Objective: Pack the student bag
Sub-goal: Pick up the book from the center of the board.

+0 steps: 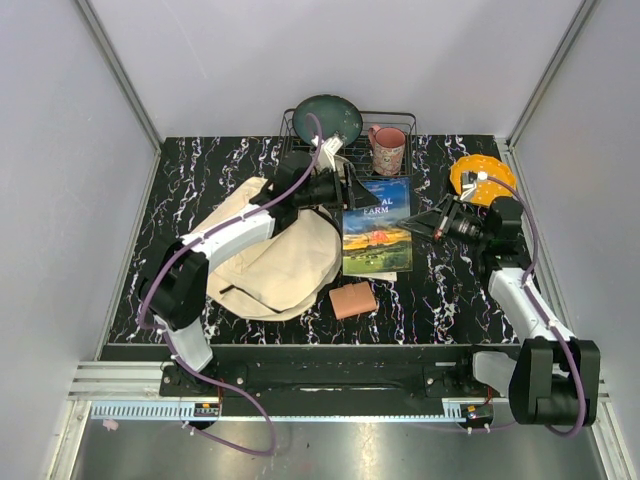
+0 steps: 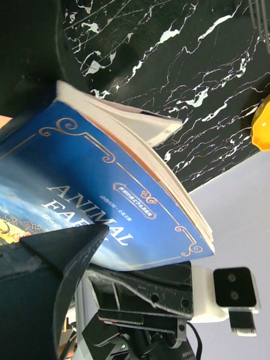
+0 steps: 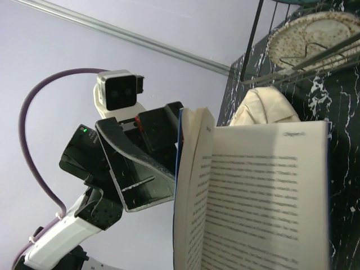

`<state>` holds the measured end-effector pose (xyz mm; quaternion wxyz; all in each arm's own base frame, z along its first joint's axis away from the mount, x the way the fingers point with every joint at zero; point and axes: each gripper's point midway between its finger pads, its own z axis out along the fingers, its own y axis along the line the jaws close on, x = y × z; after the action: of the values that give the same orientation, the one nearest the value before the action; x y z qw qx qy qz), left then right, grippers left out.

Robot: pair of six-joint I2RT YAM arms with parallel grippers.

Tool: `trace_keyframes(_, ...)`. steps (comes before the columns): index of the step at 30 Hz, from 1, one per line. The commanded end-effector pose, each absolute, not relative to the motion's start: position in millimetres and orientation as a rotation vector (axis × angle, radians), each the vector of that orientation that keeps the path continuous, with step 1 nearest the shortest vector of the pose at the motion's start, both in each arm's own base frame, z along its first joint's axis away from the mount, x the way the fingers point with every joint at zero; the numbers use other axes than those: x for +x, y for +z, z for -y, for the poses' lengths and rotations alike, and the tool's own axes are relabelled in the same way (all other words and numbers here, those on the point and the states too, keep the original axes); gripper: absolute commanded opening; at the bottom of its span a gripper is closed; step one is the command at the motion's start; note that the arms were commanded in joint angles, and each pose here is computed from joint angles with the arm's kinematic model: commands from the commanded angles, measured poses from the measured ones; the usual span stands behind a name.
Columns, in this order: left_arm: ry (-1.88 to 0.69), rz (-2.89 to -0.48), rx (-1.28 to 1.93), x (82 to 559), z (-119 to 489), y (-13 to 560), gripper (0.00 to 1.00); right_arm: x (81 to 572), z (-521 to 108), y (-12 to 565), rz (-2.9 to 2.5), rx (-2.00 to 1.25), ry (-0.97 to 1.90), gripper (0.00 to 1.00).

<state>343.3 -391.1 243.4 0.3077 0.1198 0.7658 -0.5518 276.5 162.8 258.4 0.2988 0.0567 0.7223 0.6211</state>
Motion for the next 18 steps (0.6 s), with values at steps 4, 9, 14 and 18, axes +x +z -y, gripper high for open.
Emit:
trace_keyframes(4,-1.494,-1.844,0.462,327.7,386.6,288.8,0.27,287.3,-171.4,268.1,-1.89,0.029,1.654,0.0)
trace_keyframes(9,-1.412,-1.868,0.42,329.6,374.5,287.6,0.0,305.2,-167.6,254.8,-1.974,0.101,1.588,0.15)
trace_keyframes(14,-1.205,-1.846,0.185,350.5,330.5,302.4,0.0,322.9,-155.4,243.6,-2.018,0.244,1.429,0.66)
trace_keyframes(18,-1.072,-1.841,-0.047,365.0,280.6,300.1,0.0,313.6,-153.6,228.7,-2.013,0.35,1.44,0.67)
